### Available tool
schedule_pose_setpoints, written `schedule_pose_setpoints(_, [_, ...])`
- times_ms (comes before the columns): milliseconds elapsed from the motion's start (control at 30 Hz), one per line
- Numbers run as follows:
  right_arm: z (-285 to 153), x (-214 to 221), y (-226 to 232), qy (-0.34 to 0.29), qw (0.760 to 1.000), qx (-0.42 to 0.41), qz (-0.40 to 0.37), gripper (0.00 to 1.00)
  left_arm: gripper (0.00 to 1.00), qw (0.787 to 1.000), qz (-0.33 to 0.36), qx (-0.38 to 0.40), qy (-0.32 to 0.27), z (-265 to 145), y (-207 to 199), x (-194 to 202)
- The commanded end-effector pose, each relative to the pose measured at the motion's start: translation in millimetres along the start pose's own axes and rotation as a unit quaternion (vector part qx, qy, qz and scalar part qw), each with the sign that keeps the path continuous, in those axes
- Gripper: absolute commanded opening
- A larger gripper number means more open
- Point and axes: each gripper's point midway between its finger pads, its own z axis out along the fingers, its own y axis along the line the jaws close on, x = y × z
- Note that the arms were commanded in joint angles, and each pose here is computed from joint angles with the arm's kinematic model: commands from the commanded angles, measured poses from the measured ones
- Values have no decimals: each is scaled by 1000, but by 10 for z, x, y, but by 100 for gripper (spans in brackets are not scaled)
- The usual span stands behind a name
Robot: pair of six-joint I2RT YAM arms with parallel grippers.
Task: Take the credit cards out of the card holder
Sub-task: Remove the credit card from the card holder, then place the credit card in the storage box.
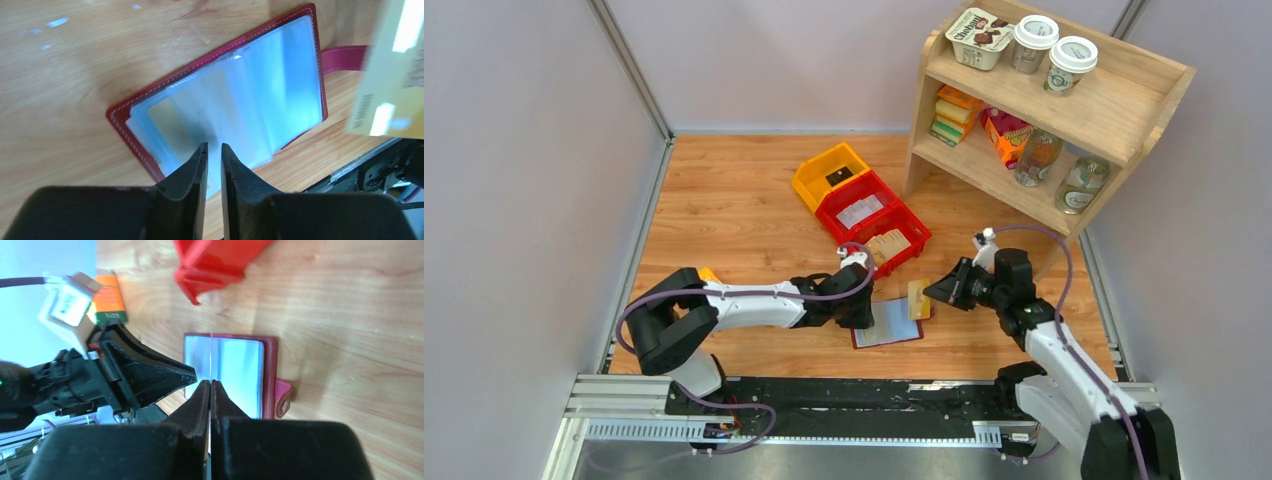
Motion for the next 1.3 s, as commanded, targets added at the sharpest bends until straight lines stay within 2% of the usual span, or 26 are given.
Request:
schedule_pose_setpoints(0, [-272,-144,166,-78,997,-2,-3,0,29,998,31,-33,-50,-356,75,-236])
schedule_pose_setpoints(33, [-339,-174,250,-98,995,-17,-2,0,37,997,27,-14,-73,-498,-12,-348])
schedule_pose_setpoints(133, [-554,-286,544,-158,984,-77,6,0,53,992,10,24,-123,-766,-159,-546])
schedule_pose_setpoints(267, [-765,-386,829,-215,965,-151,26,0,62,977,-24,124,-175,-1089,-460,-715])
schedule_pose_setpoints(400, [-945,-464,1024,-255,945,-201,43,0,66,943,-65,240,-222,-1396,-754,-843])
schedule_pose_setpoints(567, [-1079,-538,1197,-278,928,-243,52,0,66,910,-91,314,-255,-1580,-962,-948])
schedule_pose_setpoints(633, [-1089,-552,1227,-281,926,-247,53,0,66,903,-94,335,-251,-1571,-1060,-935])
schedule_pose_setpoints(700, [-1080,-544,1253,-278,926,-250,54,0,67,884,-92,375,-264,-1678,-1252,-1005])
schedule_pose_setpoints(733, [-1078,-546,1264,-278,925,-252,53,0,66,884,-90,378,-258,-1626,-1292,-976])
schedule_pose_setpoints(767, [-1071,-542,1269,-277,926,-252,54,0,66,872,-88,401,-267,-1718,-1395,-1022])
schedule_pose_setpoints(800, [-1065,-531,1281,-276,926,-254,54,0,66,872,-87,405,-263,-1671,-1432,-997])
schedule_pose_setpoints(833, [-1060,-527,1289,-275,925,-255,55,0,66,860,-88,422,-272,-1739,-1493,-1033])
schedule_pose_setpoints(900, [-1056,-517,1313,-274,925,-259,54,0,66,853,-93,434,-274,-1723,-1559,-1041])
schedule_pose_setpoints(1133, [-1019,-469,1381,-266,923,-273,55,0,65,852,-95,440,-268,-1602,-1708,-1053])
schedule_pose_setpoints(1200, [-991,-451,1369,-263,924,-272,58,0,59,854,-95,437,-267,-1567,-1709,-1046])
schedule_pose_setpoints(1233, [-980,-447,1361,-262,924,-271,59,0,48,854,-97,436,-267,-1557,-1707,-1041])
schedule_pose_setpoints(1267, [-974,-431,1363,-260,925,-272,58,0,43,851,-99,438,-270,-1566,-1703,-1044])
